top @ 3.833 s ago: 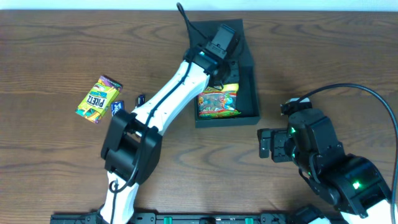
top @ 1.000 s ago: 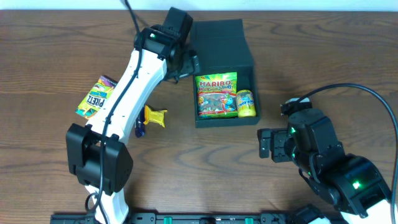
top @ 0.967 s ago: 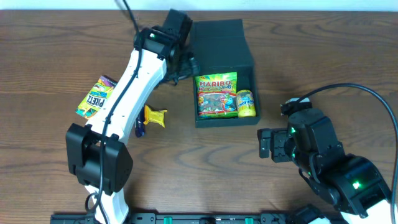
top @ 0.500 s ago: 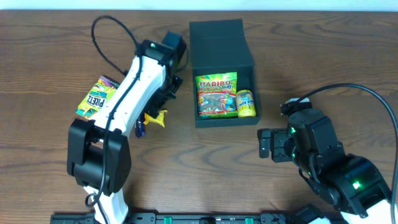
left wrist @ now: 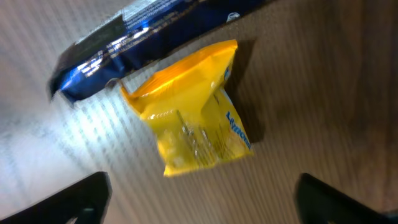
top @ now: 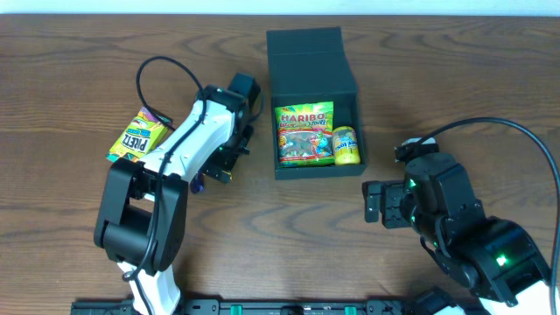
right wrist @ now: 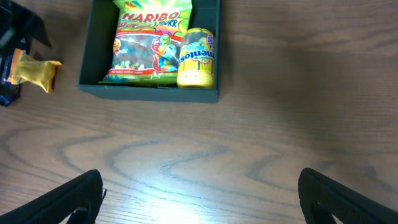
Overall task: Pack container
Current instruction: 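Grasp the yellow wrapped snack with the left gripper and lift toward box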
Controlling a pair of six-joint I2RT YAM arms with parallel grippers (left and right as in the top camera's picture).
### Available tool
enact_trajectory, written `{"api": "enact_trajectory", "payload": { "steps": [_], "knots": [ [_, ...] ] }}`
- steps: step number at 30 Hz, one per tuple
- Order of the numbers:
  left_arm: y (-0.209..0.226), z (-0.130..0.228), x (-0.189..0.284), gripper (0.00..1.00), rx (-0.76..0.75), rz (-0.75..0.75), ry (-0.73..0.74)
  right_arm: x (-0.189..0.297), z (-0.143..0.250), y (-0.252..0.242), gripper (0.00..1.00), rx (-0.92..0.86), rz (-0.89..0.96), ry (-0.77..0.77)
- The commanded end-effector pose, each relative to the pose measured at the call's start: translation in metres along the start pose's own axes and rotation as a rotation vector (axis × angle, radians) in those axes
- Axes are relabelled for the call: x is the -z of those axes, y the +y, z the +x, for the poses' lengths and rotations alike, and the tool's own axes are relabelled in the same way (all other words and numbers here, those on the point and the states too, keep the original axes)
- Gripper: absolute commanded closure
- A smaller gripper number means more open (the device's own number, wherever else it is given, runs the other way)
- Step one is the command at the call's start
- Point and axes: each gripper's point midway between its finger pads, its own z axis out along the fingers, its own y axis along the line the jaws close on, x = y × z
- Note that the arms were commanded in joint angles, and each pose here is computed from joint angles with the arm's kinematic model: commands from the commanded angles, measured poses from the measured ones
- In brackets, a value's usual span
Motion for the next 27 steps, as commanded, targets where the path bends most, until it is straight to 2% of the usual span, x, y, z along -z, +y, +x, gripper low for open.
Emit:
{"api": "enact_trajectory", "payload": {
  "steps": [1, 5, 8, 17, 27],
  "knots": [
    [0.005, -0.009, -0.005, 0.08, 0.062, 0.003, -0.026, 0.003, -0.003, -0.002, 0.01, 0.008, 0.004, -0.012],
    [0.002, -0.017, -0.011, 0.09, 0.076, 0.025, -0.073, 0.003, -0.003, -0.002, 0.01, 0.007, 0.004, -0.012],
    [0.0, -0.022, -0.015, 0.16, 0.083, 0.039, -0.098, 0.003, -0.003, -0.002, 0.01, 0.007, 0.004, -0.012],
    [-0.002, -0.024, -0.022, 0.21, 0.094, 0.048, -0.108, 0.003, -0.003, -0.002, 0.01, 0.007, 0.004, -0.012],
    [-0.001, -0.021, -0.033, 0.23, 0.092, 0.023, -0.089, 0.003, -0.003, -0.002, 0.01, 0.007, 0.004, -0.012]
  ]
}}
